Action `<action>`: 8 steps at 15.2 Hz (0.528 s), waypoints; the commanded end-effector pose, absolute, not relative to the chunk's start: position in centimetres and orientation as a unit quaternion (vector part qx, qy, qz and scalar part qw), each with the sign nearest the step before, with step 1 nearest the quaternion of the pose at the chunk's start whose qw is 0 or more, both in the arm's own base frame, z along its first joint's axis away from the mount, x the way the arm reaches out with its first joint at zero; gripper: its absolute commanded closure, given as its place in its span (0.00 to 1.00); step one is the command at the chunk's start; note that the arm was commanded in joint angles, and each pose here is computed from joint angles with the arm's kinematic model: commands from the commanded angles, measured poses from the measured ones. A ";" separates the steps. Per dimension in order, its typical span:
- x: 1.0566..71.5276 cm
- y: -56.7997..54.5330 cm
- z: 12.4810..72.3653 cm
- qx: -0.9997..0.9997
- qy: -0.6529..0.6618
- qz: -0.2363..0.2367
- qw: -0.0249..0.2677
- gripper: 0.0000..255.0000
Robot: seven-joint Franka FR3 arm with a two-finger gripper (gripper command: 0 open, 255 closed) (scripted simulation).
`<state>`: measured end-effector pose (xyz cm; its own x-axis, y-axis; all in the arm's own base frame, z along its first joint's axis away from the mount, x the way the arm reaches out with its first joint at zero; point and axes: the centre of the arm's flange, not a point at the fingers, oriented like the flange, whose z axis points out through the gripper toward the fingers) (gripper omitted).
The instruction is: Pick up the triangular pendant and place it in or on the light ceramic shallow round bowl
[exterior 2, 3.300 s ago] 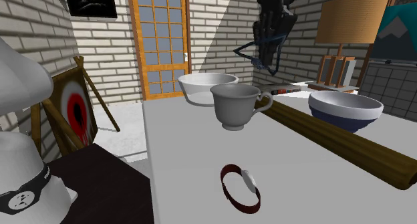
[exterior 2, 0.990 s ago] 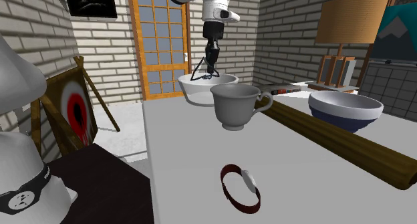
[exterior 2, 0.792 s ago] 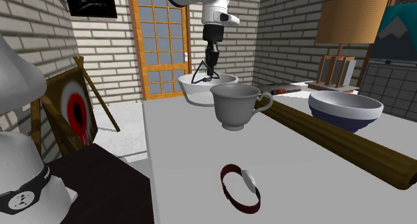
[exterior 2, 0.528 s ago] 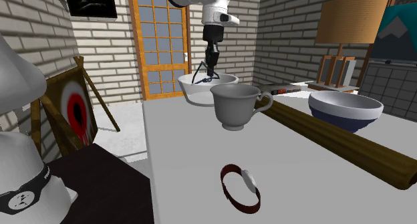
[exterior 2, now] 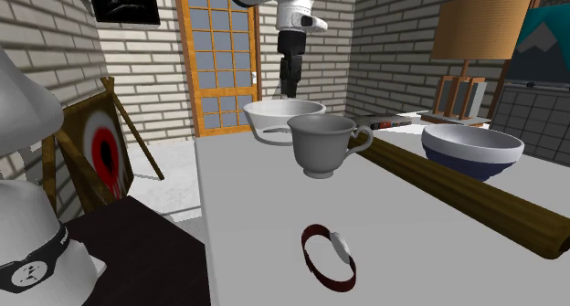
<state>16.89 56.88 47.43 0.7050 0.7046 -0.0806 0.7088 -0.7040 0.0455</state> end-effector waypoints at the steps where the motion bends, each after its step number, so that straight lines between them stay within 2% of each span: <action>1: 17.0 57.0 49.3 0.923 0.383 -0.029 0.037 0.00; 3: 17.1 57.2 51.7 0.923 0.383 -0.029 0.037 0.00; 8: 17.1 57.2 51.7 0.923 0.383 -0.029 0.037 0.00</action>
